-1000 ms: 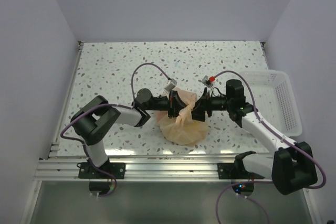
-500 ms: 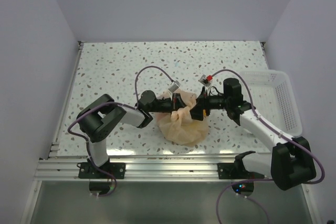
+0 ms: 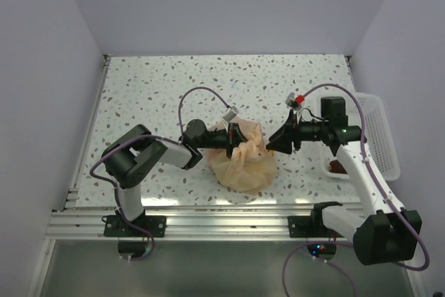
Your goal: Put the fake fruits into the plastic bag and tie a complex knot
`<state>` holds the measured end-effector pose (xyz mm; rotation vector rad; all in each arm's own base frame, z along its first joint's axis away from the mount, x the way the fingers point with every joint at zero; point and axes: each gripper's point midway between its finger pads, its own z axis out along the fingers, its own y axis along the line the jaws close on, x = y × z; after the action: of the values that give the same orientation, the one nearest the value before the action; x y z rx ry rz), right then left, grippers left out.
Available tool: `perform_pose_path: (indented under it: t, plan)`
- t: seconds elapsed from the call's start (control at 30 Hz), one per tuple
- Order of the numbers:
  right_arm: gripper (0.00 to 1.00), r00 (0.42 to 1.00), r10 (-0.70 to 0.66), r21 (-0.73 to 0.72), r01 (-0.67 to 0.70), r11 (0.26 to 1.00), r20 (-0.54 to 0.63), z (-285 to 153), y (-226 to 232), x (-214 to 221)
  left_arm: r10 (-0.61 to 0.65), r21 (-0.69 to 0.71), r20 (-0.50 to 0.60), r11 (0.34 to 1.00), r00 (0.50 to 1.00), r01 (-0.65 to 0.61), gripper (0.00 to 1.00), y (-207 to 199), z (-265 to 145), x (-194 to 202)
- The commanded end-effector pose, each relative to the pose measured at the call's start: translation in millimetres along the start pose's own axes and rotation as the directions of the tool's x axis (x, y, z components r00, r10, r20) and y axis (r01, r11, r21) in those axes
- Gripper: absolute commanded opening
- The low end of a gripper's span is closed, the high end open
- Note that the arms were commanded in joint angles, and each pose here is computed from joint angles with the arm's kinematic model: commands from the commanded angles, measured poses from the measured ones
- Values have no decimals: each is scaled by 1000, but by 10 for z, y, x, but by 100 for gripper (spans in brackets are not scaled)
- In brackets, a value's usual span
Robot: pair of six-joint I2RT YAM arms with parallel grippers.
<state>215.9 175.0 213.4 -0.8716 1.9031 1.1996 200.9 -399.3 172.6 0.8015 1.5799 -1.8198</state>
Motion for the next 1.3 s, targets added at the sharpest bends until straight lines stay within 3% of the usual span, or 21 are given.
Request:
perform_pose_path:
  t: [0.0,0.53,0.57,0.6,0.77,0.9,1.03,1.27]
  plan:
    - [47,1000,-13,-40,12,999,-27,-16,77,157,245,128,169,955,955,-268,0,-383,28,-458]
    - [43,1000,26,-71,-26,997,-2,295,-56,104,258,145,169,948,951,-283,0,-385,73,-483]
    - [40,1000,24,-72,-24,997,2,296,-54,93,256,144,167,949,952,-281,0,-379,69,-472]
    - [30,1000,16,-79,-15,997,13,295,-49,58,257,148,165,948,952,-282,0,-387,72,-464]
    - [0,1000,18,-89,-18,996,-2,280,-13,103,259,148,159,948,953,-282,0,-391,50,-437]
    - [0,1000,-13,-95,11,995,-14,239,42,128,256,140,153,951,955,-277,1,-392,9,-419]
    - [0,999,-24,-97,22,995,-21,214,84,127,251,127,140,955,958,-269,12,-368,-55,-382]
    - [0,999,-25,-90,23,996,-25,210,70,129,241,130,135,957,961,-258,22,-378,-125,-411]
